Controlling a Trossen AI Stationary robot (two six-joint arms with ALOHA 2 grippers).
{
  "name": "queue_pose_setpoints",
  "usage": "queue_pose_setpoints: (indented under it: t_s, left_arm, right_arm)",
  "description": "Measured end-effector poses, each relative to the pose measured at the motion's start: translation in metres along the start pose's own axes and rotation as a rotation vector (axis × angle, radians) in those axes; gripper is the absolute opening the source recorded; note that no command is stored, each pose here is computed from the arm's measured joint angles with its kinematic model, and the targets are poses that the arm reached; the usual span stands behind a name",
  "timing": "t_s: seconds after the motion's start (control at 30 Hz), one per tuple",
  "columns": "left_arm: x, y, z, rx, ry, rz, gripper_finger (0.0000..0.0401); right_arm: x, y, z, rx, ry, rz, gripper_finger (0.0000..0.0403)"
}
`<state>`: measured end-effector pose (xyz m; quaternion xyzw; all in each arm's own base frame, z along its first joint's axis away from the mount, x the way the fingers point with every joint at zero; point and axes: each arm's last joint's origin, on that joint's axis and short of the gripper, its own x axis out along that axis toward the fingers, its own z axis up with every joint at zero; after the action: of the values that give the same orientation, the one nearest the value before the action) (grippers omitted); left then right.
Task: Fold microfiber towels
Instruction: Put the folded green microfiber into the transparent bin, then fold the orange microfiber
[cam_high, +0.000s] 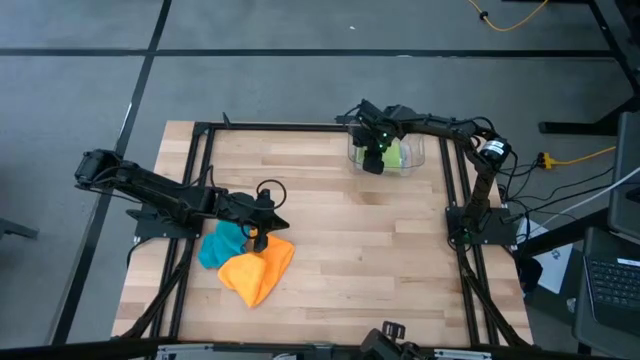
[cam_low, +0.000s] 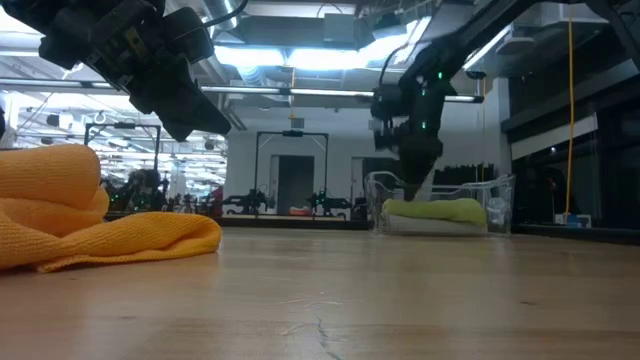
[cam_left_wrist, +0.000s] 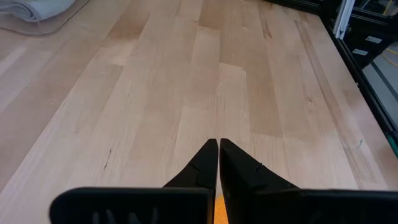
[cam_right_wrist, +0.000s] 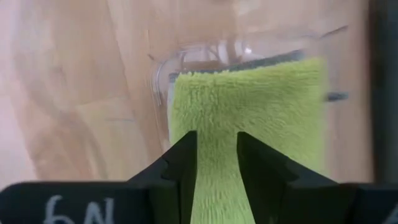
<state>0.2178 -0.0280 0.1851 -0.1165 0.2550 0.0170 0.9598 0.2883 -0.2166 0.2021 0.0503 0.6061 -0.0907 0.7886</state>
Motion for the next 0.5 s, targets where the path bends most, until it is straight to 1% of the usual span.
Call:
queue_pose_setpoints:
  t_s: [0.2,0.27,0.33,0.4,0.47,0.5]
  left_arm:
    - [0.000,0.000,0.000,0.000,0.000,-0.001,0.0009]
    - [0.000,0.000,0.000,0.000,0.000,0.000,0.0009]
    - [0.000,0.000,0.000,0.000,0.000,-0.001,0.0009]
    - [0.000,0.000,0.000,0.000,0.000,0.000,0.0009]
    - [0.000,0.000,0.000,0.000,-0.001,0.000,0.0009]
    - [0.000,0.000,0.000,0.000,0.000,0.000,0.0009]
  right_arm:
    - [-0.072,-0.001,0.008,0.053,-0.195,-0.096,0.0117]
    - [-0.092,0.006,0.011,0.062,-0.304,-0.084,0.0117]
    - [-0.107,0.016,0.015,0.047,-0.416,-0.013,0.0117]
    - [-0.116,0.032,0.023,0.025,-0.518,0.106,0.0117]
    - [-0.123,0.051,0.036,-0.042,-0.627,0.191,0.0117]
    - [-0.125,0.062,0.044,-0.080,-0.675,0.211,0.0117]
